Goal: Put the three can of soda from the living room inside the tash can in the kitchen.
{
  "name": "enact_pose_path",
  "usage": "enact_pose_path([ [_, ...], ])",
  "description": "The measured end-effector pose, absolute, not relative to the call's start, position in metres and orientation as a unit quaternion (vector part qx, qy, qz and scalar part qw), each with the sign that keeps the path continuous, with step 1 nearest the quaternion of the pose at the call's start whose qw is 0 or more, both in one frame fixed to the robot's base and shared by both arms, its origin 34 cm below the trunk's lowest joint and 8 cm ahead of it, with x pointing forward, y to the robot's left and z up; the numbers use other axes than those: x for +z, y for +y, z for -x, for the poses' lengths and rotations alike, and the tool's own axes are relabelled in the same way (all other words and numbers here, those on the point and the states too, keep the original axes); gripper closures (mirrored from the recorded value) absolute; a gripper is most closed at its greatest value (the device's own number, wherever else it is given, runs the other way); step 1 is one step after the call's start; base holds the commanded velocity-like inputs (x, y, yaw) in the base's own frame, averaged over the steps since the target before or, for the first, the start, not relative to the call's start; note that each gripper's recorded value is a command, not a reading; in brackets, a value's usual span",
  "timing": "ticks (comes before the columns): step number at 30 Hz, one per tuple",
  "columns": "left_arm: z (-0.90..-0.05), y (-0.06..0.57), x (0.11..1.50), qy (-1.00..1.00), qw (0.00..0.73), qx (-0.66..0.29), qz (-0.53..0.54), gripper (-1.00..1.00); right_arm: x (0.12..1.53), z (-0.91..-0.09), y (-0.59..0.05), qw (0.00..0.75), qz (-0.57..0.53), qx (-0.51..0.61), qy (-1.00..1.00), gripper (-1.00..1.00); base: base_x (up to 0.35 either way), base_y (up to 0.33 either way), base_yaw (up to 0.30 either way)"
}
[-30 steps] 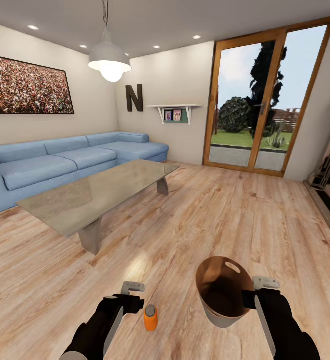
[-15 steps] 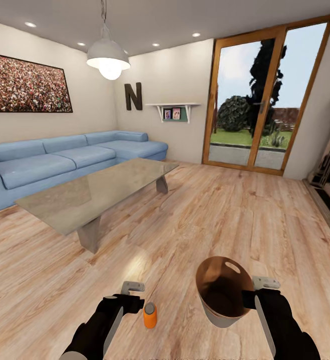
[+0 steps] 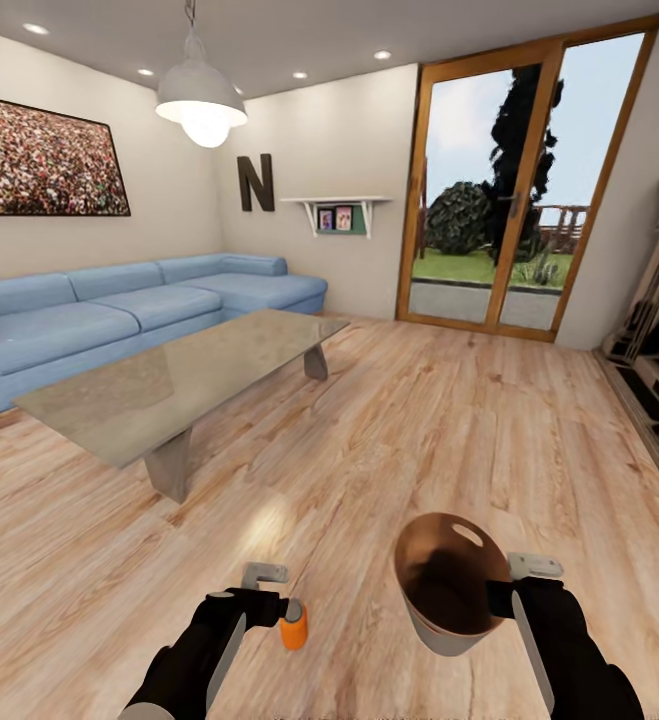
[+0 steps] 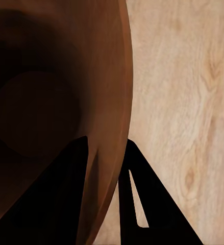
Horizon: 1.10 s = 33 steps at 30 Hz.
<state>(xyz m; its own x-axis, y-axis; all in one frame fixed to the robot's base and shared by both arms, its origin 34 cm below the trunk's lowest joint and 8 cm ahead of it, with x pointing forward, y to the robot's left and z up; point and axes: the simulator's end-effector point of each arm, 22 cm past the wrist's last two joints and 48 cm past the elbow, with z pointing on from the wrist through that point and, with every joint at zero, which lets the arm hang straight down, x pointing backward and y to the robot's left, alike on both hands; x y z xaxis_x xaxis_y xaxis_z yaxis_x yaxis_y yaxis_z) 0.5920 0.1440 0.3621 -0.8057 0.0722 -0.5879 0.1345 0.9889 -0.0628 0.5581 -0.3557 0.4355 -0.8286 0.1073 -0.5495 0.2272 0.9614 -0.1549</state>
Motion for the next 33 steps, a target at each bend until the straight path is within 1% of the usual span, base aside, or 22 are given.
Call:
enact_pose_path([
  [17,-0.587,0.144,0.349,0.953,0.295,-0.051,-0.055,-1.0,0.423,-0.555,-0.356,0.267,-0.087,-0.108,0.954,1.0,0.012,0.0,-0.076],
  [22,-0.587,0.144,0.348,0.953,0.294,-0.052,-0.055,-1.0,0.423,-0.556,-0.356,0.267,-0.087,-0.108,0.954,1.0,0.107,0.0,-0.014],
  [33,-0.587,0.143,0.348,0.953,0.294,-0.052,-0.056,-1.0,0.421,-0.555,-0.355,0.266,-0.087,-0.107,0.954,1.0,0.01,0.0,-0.001],
])
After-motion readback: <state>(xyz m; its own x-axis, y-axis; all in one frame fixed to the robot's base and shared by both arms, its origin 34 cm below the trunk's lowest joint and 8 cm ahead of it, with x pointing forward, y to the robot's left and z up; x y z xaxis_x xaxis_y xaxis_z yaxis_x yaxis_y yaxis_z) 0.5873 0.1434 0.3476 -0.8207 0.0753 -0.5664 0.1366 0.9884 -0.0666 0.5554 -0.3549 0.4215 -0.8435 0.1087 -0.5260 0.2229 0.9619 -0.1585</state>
